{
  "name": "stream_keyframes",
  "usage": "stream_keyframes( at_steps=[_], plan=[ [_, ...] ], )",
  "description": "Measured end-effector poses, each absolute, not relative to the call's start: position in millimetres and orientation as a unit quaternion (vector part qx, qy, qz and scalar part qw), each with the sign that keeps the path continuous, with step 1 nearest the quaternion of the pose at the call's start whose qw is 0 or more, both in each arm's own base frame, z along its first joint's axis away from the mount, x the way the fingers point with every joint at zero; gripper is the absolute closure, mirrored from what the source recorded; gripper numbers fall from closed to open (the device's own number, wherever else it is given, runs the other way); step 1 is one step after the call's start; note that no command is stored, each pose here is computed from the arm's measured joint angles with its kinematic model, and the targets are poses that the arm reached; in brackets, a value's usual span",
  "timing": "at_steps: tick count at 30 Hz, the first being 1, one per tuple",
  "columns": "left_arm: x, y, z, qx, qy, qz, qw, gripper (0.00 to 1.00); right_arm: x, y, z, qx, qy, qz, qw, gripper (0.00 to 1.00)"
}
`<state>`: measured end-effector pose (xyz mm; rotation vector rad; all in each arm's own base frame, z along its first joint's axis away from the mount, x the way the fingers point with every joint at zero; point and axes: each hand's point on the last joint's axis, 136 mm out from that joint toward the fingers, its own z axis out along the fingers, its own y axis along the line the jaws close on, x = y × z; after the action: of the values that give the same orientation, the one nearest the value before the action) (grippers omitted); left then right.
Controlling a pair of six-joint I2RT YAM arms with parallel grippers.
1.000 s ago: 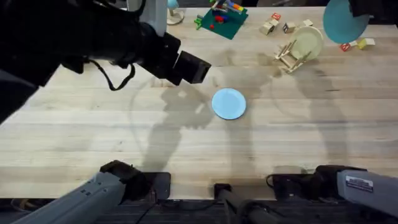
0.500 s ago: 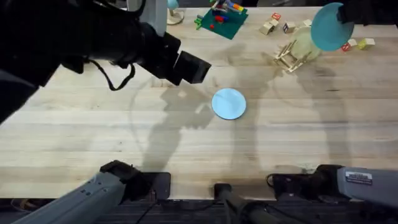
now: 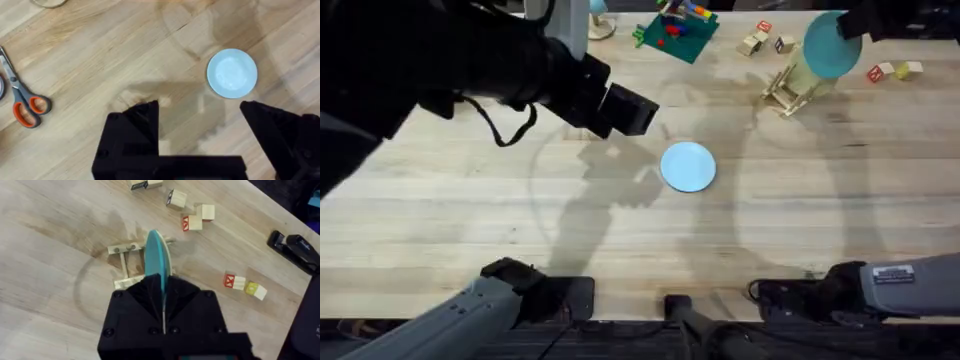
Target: Pick up the plates from the table one by one and place each into a slot on the dish rack.
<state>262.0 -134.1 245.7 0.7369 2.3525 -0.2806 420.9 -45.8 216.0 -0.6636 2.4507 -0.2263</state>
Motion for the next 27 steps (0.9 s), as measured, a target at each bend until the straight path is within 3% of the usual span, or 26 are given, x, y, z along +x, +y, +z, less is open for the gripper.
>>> stream_keyframes(
  at_steps=[15, 27],
  plan=[
    [262, -134, 246, 0.281, 0.897, -0.107, 0.324, 0.008, 433, -41, 178, -0.273, 0.925, -0.058, 0.260, 0.972],
    [262, -134, 246, 0.281, 0.897, -0.107, 0.324, 0.007, 433, -41, 176, -0.273, 0.925, -0.056, 0.258, 0.972]
  ],
)
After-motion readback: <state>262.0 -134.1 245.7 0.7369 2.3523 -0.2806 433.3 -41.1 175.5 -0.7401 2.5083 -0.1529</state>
